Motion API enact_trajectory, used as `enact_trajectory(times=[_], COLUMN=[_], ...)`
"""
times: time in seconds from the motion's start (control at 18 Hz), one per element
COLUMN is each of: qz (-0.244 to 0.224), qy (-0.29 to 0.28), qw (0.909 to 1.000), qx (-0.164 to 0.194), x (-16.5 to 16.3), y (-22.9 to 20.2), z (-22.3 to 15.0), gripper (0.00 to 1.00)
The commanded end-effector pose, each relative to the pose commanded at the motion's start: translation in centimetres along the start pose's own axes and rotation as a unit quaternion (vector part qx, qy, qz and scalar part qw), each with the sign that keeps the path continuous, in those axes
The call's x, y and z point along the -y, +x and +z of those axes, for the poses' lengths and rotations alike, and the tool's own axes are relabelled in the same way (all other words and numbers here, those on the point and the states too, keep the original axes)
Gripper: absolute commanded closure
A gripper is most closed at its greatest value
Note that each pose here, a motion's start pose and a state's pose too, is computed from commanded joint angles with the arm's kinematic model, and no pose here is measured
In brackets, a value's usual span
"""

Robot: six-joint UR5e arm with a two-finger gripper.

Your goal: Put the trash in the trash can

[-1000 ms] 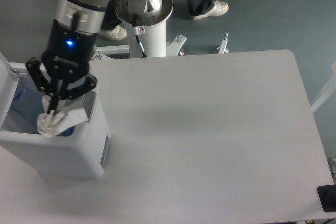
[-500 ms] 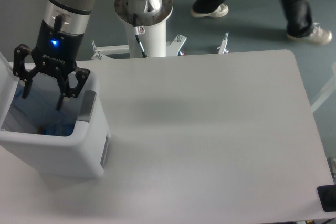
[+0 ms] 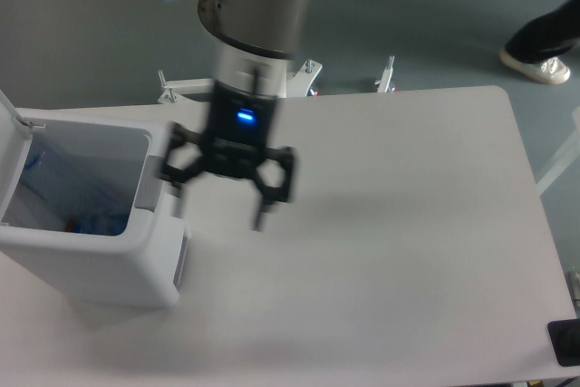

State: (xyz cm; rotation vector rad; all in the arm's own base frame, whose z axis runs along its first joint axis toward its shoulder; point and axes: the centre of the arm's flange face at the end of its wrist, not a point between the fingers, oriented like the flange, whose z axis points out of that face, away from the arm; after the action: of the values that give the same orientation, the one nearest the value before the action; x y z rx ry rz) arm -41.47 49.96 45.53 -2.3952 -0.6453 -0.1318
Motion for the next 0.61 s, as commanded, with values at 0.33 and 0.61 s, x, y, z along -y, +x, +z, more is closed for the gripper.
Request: enact_trajectory(times=[0.33,0.61], qz=[0.031,0.12], qy=[-0.021,-0.117], qw=[0.999,0.9792], qx=[0.022,0.115], x=[-2.9,-6.7], y=[-8.5,-11.7], z=[0.4,1.3], gripper=[0.0,0.0])
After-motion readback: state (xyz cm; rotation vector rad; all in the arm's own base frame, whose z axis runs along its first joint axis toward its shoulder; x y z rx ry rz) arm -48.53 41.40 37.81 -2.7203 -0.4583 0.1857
